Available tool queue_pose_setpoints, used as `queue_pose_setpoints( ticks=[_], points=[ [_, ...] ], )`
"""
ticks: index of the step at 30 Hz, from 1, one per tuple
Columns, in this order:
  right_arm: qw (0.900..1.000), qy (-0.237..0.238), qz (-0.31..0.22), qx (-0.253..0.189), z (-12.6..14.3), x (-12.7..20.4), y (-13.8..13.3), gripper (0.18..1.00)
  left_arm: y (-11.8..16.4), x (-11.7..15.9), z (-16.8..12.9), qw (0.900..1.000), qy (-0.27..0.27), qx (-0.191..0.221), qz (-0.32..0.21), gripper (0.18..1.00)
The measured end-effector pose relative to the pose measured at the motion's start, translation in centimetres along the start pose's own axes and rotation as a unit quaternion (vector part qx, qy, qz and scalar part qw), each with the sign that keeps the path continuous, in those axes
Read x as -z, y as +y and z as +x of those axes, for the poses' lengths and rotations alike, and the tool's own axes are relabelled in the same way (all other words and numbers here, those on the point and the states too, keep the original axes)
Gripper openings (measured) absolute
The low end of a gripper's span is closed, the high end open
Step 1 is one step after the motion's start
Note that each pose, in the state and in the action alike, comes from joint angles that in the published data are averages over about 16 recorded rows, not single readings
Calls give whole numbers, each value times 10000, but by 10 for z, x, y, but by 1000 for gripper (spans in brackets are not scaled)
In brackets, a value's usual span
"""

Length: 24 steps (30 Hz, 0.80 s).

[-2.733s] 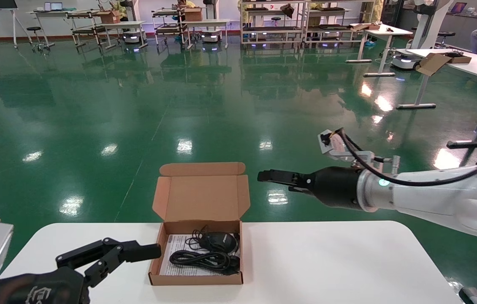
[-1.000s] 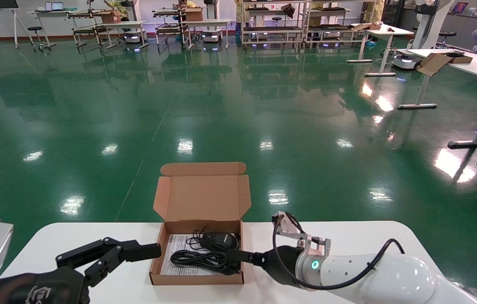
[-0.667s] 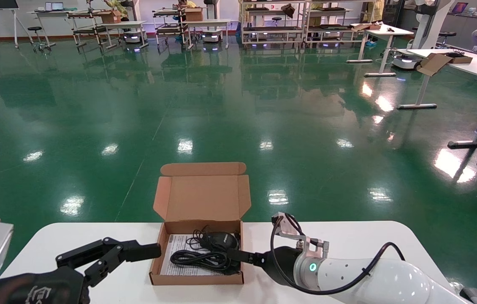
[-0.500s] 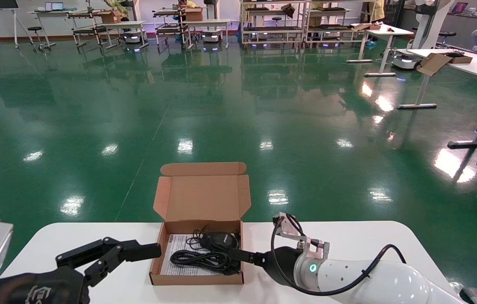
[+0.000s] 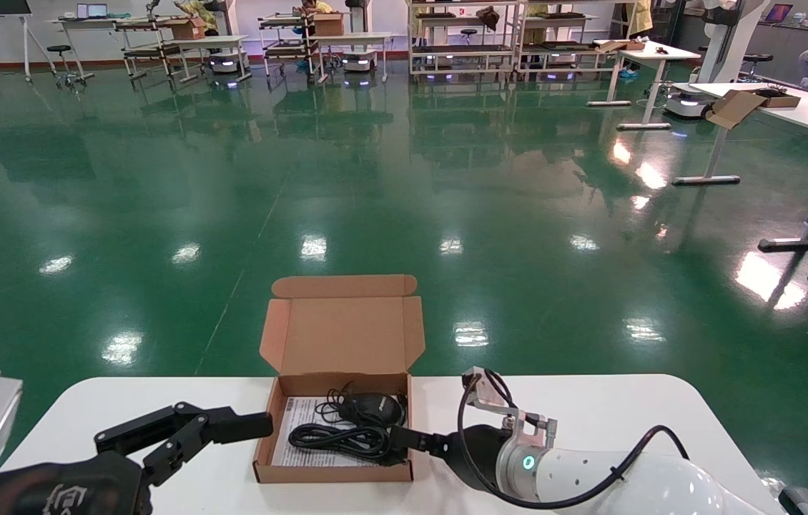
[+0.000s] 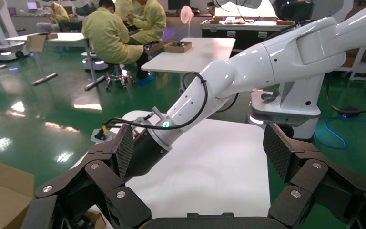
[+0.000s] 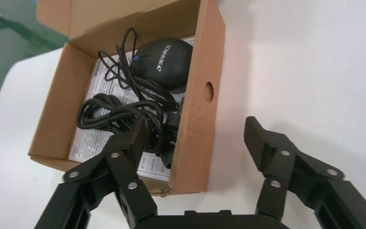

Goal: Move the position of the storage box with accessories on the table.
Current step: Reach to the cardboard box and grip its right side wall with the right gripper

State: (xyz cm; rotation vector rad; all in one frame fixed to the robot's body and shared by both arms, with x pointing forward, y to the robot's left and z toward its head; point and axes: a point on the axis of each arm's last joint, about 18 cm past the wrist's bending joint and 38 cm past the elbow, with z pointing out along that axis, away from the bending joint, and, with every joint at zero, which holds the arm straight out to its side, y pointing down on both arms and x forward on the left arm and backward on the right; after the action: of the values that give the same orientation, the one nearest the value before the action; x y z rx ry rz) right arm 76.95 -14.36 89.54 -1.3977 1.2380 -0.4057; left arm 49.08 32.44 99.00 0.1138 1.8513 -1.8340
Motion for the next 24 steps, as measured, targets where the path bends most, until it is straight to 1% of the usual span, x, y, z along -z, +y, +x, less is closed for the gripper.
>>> queue_pose_setpoints(
  ticks=[4,8,10,15,20,24],
  points=[
    [10000,10,-2,-42,2,0,1,760,0,0,0,10000,0,0,0,1000],
    [10000,12,-11,-81,3,0,1,660,0,0,0,10000,0,0,0,1000],
    [10000,11,-17,-81,3,0,1,622,0,0,0,10000,0,0,0,1000],
    [10000,-4,-32,-88,3,1,1,492,0,0,0,10000,0,0,0,1000],
    [9999,-32,-70,-83,1,0,2,386,0,0,0,10000,0,0,0,1000],
    [9999,-35,-114,-54,1,0,3,330,0,0,0,10000,0,0,0,1000]
  ],
)
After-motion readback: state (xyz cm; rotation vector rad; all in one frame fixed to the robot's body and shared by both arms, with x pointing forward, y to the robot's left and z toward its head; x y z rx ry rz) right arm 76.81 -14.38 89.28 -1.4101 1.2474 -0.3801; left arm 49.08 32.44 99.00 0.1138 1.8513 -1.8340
